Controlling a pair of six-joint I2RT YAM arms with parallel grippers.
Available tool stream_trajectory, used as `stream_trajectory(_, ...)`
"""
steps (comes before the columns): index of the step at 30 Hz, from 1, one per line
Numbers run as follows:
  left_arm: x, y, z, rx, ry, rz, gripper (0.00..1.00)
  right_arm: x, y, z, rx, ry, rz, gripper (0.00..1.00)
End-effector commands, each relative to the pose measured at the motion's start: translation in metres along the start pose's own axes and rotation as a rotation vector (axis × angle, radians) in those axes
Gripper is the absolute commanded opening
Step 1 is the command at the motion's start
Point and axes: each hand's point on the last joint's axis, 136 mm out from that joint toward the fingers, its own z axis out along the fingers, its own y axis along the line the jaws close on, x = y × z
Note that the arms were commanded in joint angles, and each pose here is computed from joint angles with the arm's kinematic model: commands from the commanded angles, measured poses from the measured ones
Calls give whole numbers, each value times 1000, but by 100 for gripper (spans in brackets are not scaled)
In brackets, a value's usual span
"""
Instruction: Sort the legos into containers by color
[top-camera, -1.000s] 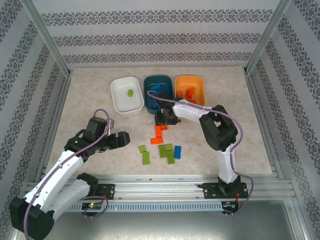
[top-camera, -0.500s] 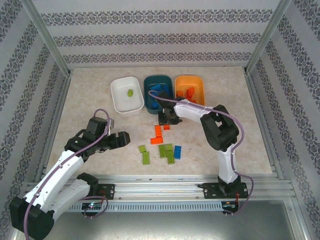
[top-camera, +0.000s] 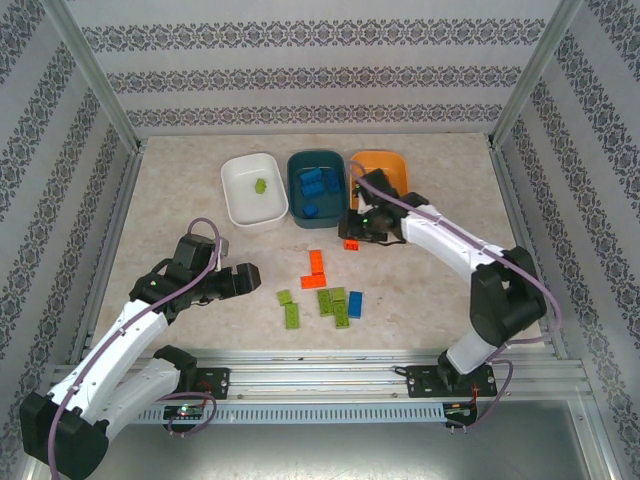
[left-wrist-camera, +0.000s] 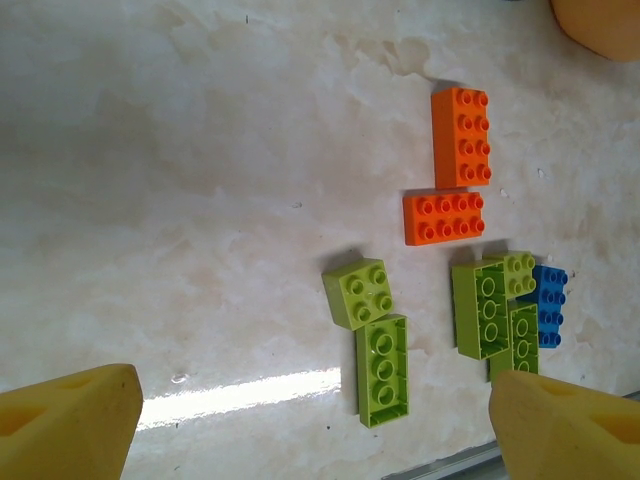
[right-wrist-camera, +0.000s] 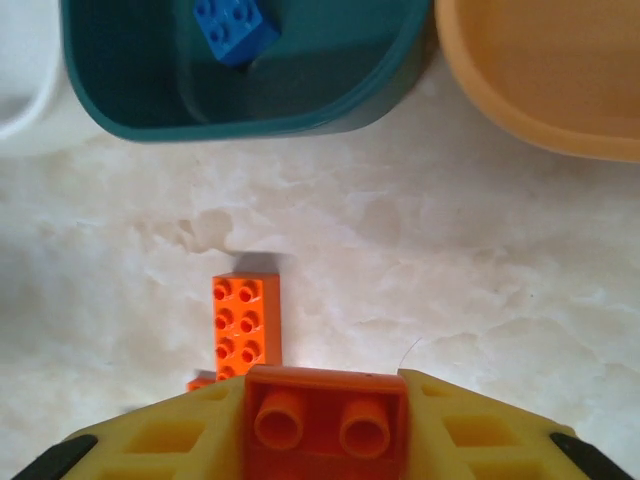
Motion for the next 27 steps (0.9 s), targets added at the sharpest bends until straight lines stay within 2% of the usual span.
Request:
stream_trajectory(1,0,4,1,-5,-3,6,91,1,16,-12,-282,72,109,37)
stream_trajectory(4,0,4,1,-2,-6,4,91,-8,13,-23,-409,79,176,37)
stream_trajectory(10,0,4,2,-2,-6,1,91,-19,-8,-36,-508,46,256,37)
stream_trajectory(15,0,5,3,-4,-3,1,92,-34,-42,-43,-405,-20,285,37)
stream_trajectory(20,1,6,5,-10,5,1,92,-76,-61,-48,-295,-106,258,37)
stream_trajectory(24,2,7,6,-14,9,0,92,-118,-79,-27,-208,-143,263,37)
stream_trajectory(27,2,8,7,-18,10,-1,92,-148,-87,-4,-194,-150,277,37)
